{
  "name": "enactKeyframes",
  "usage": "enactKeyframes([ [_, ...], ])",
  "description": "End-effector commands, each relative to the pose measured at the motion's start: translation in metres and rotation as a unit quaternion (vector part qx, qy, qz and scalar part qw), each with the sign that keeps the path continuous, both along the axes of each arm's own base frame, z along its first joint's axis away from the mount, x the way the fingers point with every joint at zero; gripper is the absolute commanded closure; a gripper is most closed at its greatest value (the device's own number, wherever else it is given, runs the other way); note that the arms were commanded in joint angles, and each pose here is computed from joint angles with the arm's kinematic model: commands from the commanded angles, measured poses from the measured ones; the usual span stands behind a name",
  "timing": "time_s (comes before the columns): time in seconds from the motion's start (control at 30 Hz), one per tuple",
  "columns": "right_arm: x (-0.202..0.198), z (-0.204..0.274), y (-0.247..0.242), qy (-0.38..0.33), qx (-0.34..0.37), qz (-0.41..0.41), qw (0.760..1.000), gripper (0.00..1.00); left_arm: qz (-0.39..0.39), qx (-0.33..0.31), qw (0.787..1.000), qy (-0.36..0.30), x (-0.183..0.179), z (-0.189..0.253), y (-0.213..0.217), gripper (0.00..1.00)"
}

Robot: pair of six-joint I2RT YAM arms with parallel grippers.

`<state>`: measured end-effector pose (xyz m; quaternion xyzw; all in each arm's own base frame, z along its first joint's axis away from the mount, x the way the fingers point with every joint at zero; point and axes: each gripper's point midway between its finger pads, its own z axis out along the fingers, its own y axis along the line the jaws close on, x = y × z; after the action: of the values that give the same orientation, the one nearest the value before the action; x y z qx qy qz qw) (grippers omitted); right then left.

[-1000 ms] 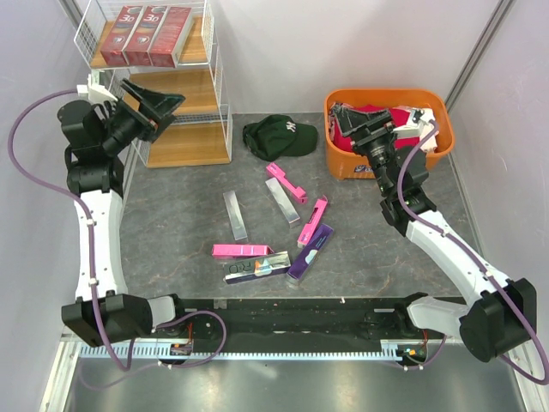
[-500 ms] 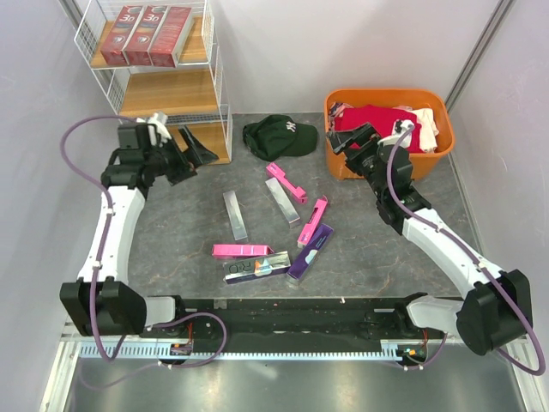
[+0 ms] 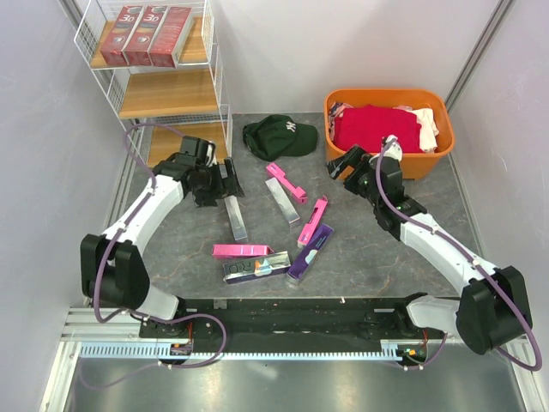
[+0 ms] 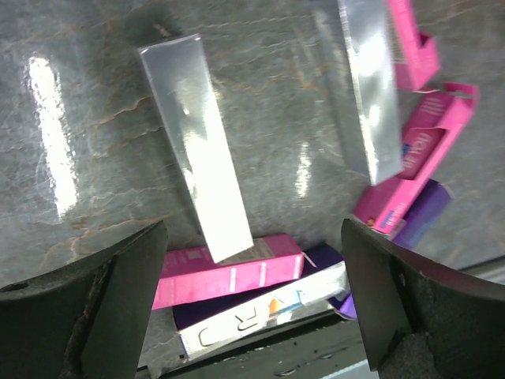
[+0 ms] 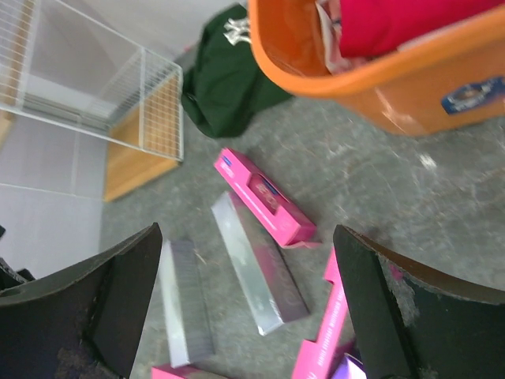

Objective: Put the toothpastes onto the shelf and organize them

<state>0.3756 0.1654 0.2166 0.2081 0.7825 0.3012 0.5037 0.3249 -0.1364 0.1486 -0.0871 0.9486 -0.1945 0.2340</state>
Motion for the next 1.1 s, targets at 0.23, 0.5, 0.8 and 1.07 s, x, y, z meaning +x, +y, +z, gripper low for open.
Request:
enactKeyframes([
  [0.23, -0.015, -0.043, -0.001, 0.044, -0.038, 0.030, 0.998, 0.02, -0.010, 0.080, 0.994, 0.072, -0.007, -0.085, 0.002, 0.08],
  [0.5, -0.014, -0.045, 0.002, 0.046, -0.038, 0.036, 0.998, 0.02, -0.021, 0.088, 0.990, 0.105, -0.013, -0.124, -0.006, 0.29],
  [0.8, -0.014, -0.043, 0.004, 0.045, -0.034, 0.041, 0.998, 0.02, -0.047, 0.078, 0.993, 0.073, -0.009, -0.111, -0.026, 0.61],
  [1.07, -0.013, -0.020, 0.019, 0.022, -0.012, 0.075, 0.997, 0.02, -0.080, 0.002, 0.997, -0.001, 0.003, -0.045, -0.053, 0.65],
])
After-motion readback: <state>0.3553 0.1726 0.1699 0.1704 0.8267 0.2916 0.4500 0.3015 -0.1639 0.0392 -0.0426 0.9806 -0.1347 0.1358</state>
